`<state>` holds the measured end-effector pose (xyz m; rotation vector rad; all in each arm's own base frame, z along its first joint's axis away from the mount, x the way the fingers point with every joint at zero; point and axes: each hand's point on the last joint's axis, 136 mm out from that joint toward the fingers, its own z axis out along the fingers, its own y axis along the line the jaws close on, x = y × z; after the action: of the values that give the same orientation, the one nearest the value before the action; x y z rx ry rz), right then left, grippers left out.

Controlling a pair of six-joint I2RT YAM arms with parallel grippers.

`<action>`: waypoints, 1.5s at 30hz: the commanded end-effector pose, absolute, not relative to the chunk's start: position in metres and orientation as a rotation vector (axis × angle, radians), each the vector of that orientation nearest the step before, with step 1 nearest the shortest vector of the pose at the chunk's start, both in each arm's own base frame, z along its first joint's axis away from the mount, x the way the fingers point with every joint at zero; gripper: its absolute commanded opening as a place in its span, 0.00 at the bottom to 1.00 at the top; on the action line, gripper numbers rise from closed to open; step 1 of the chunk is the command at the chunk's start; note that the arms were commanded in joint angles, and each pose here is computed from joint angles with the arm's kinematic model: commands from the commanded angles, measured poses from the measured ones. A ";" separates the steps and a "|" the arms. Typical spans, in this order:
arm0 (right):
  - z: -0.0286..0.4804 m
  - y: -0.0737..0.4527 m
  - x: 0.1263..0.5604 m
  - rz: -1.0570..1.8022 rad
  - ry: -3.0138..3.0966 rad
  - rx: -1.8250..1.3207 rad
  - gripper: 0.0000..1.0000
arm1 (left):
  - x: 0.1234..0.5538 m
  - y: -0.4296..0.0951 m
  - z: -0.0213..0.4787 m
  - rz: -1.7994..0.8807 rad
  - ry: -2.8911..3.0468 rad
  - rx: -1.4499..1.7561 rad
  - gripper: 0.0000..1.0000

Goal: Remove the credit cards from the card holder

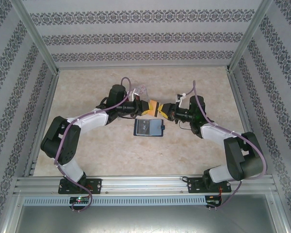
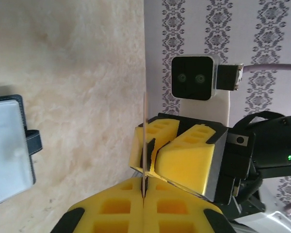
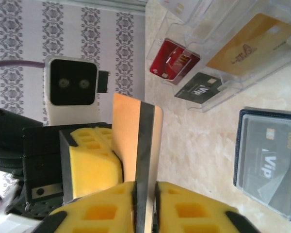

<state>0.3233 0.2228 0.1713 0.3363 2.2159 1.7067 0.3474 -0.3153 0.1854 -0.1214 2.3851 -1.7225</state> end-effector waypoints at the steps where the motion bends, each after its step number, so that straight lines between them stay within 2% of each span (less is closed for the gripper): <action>1: 0.154 0.216 0.331 1.575 2.293 0.379 0.39 | 0.352 -0.297 0.186 -1.548 2.409 -0.037 0.00; 3: 0.144 0.210 0.333 1.503 2.332 0.416 0.54 | 0.354 -0.286 0.179 -1.432 2.453 -0.016 0.00; 4: 0.138 0.207 0.334 1.454 2.359 0.438 0.58 | 0.357 -0.280 0.177 -1.359 2.470 0.006 0.00; 9: 0.118 0.188 0.339 1.206 2.454 0.473 0.74 | 0.370 -0.253 0.170 -0.975 2.531 0.154 0.00; 16: 0.121 0.174 0.352 1.067 2.435 0.456 0.97 | 0.389 -0.239 0.174 -0.658 2.510 0.496 0.00; 28: 0.112 0.160 0.355 1.086 2.438 0.480 0.98 | 0.411 -0.258 0.153 -0.351 2.358 1.293 0.00; 35: 0.113 0.155 0.350 1.093 2.434 0.503 0.98 | 0.418 -0.263 0.134 -0.316 2.253 1.491 0.00; 45: 0.121 0.156 0.348 1.118 2.411 0.513 0.98 | 0.438 -0.263 0.105 -0.241 2.260 1.575 0.00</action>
<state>0.3508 0.1574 0.1139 0.5119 2.4327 1.0910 0.4404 -0.2668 0.1110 1.4910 2.2588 -0.2745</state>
